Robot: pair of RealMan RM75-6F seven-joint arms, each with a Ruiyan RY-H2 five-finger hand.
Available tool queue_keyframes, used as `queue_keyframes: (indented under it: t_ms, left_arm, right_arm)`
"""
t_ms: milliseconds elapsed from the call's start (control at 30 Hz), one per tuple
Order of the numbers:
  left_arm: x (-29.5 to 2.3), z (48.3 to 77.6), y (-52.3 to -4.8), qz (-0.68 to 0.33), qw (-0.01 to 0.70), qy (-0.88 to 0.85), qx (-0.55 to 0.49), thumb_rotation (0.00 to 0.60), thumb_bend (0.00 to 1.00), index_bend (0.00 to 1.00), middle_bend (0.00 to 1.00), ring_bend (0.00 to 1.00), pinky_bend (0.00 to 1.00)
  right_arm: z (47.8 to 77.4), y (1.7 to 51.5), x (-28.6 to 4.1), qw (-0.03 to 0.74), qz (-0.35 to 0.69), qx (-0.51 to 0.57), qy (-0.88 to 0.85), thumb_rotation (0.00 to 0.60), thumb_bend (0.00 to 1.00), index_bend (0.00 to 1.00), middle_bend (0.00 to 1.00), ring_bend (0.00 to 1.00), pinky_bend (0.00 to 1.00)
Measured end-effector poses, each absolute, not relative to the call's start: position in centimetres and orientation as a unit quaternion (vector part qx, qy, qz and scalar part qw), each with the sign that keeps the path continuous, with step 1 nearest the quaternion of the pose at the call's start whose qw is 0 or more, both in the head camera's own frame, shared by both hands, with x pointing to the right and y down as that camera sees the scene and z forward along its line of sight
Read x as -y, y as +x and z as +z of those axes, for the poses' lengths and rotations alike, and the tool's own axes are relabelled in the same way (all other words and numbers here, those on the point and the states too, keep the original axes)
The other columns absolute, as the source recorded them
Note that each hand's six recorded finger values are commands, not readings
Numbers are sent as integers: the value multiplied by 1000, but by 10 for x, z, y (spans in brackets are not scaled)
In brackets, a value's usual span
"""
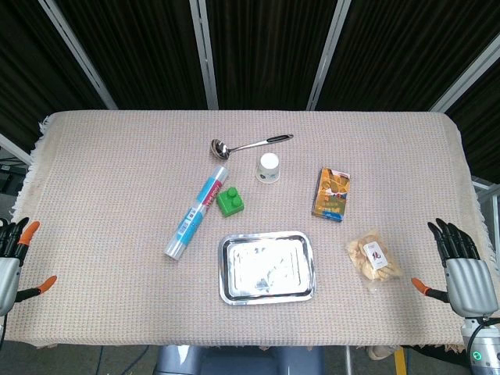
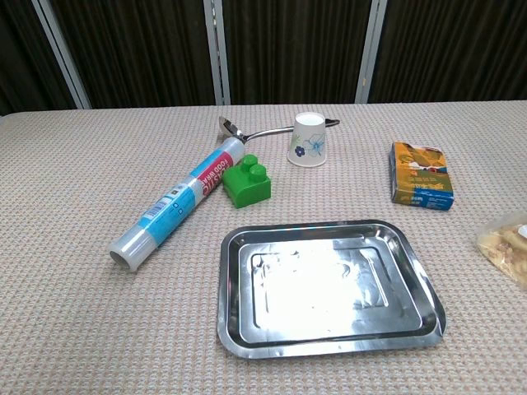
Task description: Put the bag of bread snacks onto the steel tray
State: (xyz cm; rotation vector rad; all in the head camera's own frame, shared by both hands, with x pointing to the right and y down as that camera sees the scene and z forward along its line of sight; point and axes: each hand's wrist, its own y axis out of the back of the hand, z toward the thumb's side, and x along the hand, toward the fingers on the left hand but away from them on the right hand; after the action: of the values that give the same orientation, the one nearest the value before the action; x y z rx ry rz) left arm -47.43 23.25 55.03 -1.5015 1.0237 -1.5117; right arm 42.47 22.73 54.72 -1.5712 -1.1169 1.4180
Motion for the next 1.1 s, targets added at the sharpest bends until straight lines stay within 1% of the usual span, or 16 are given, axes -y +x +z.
queue_keyframes:
  t_ms: [600, 900, 1100]
  left_arm:
    - [-235, 547, -471, -584, 382, -592, -403, 533, 2, 70, 0, 0, 0]
    - [-233, 550, -468, -584, 384, -594, -398, 534, 1, 71, 0, 0, 0]
    - [-232, 551, -468, -585, 383, -594, -398, 537, 1, 71, 0, 0, 0]
  right_arm:
    - [547, 427, -235, 365, 539, 444, -616, 600, 0, 0, 0, 0, 103]
    - [553, 420, -234, 362, 536, 434, -627, 600, 0, 0, 0, 0, 102]
    - [564, 409, -231, 358, 533, 414, -645, 600, 0, 0, 0, 0, 102]
